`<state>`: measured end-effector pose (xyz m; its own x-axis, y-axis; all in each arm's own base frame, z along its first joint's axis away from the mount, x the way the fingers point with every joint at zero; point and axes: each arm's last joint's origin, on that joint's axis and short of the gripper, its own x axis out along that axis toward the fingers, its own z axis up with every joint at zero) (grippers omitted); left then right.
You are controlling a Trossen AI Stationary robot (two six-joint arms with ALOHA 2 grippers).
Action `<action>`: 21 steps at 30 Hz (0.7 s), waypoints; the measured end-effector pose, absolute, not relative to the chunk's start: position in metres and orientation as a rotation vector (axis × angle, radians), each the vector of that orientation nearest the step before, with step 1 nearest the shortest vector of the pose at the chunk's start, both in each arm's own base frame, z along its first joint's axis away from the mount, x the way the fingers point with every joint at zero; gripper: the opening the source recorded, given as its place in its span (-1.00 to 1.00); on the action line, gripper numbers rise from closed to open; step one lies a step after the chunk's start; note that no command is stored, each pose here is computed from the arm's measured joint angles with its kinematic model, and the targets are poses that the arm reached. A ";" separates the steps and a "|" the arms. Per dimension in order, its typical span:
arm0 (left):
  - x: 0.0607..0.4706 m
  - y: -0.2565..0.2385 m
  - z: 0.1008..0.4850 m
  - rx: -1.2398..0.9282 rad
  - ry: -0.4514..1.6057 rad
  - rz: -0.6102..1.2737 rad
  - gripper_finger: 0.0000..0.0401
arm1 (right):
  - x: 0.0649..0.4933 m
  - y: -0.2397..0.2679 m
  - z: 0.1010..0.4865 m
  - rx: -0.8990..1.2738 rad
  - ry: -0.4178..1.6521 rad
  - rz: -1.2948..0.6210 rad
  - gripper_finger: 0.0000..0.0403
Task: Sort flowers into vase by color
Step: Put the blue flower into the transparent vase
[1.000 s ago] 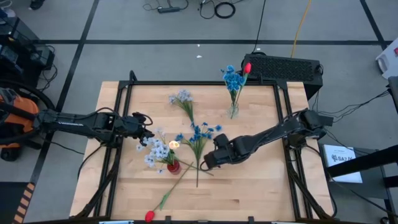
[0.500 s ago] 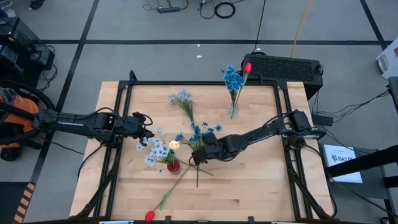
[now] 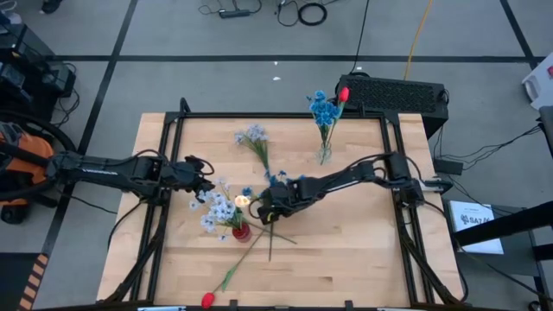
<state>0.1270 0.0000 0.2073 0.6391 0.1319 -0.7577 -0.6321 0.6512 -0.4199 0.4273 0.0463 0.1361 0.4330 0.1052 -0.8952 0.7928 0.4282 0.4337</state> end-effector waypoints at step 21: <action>0.129 0.000 0.205 -0.709 0.781 0.490 -0.40 | 0.399 0.037 0.158 0.677 1.391 -0.695 0.05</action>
<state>0.1290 0.0001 0.2051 0.6209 0.1394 -0.7714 -0.6336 0.6686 -0.3892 0.3990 0.0371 0.1584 0.0538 -0.0387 -0.9978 0.7749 0.6319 0.0173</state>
